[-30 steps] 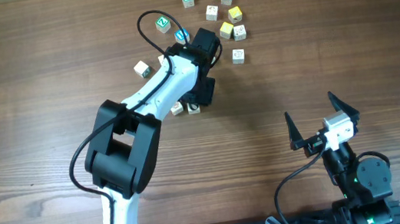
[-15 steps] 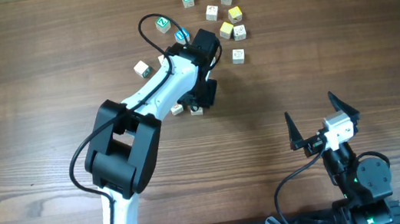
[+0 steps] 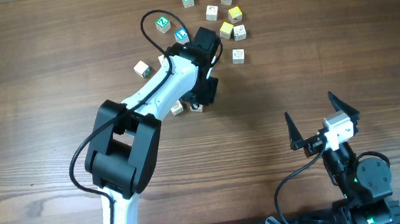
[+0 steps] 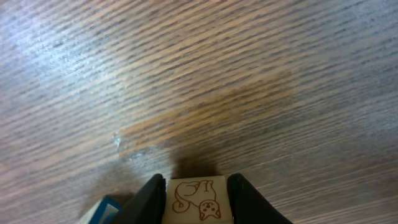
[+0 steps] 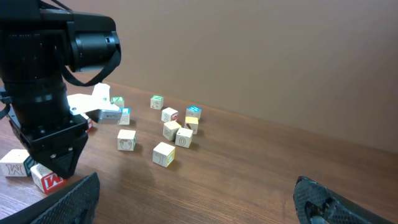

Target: Form a circle

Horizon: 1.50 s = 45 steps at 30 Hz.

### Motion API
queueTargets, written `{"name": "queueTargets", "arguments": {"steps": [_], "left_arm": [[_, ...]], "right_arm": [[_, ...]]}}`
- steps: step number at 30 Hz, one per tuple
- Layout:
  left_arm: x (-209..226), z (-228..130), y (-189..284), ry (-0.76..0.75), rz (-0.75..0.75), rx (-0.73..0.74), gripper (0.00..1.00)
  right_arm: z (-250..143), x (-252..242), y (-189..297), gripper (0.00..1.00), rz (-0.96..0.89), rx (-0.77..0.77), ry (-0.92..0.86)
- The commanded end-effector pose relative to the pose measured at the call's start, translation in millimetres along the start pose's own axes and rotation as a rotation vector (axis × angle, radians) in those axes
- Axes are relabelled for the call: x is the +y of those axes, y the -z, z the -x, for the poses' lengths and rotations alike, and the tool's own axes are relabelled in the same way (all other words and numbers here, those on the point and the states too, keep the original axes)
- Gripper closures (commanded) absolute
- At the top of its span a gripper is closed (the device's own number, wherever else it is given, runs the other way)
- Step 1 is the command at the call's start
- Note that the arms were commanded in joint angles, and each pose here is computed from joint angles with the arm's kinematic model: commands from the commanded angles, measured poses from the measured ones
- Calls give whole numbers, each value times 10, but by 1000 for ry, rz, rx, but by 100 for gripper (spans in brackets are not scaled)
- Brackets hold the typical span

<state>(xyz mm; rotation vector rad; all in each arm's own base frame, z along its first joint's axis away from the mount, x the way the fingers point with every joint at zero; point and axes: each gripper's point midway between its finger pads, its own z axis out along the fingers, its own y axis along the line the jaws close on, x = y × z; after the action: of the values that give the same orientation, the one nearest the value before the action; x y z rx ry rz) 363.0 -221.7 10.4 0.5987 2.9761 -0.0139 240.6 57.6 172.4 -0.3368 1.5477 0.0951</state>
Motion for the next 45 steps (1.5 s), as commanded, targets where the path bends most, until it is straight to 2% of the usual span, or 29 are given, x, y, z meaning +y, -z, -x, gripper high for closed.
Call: {"name": "queueTargets", "arguments": {"steps": [1,10,13,16,19,21,27,30,45], "left_arm": [[56,-28,-64,-109,28,14,63],[86,-64,-62,-112,44,29,63],[86,-71,-62,-112,43,32,52],[81,-123,-60,-108,38,53,58],[84,-135,-59,-109,39,58,68],[85,-135,-59,-110,39,58,70],[164,-122,-54,-120,85,54,69],[170,-132,-53,-171,87,60,69],[173,-159,-51,-172,87,71,64]], "right_arm": [[12,-17,2,0,-9,-6,1],[11,-16,2,0,-9,-6,1],[11,-16,2,0,-9,-6,1],[11,-16,2,0,-9,-6,1],[11,-16,2,0,-9,-6,1],[12,-17,2,0,-9,-6,1],[11,-16,2,0,-9,-6,1],[12,-17,2,0,-9,-6,1],[11,-16,2,0,-9,-6,1]]}}
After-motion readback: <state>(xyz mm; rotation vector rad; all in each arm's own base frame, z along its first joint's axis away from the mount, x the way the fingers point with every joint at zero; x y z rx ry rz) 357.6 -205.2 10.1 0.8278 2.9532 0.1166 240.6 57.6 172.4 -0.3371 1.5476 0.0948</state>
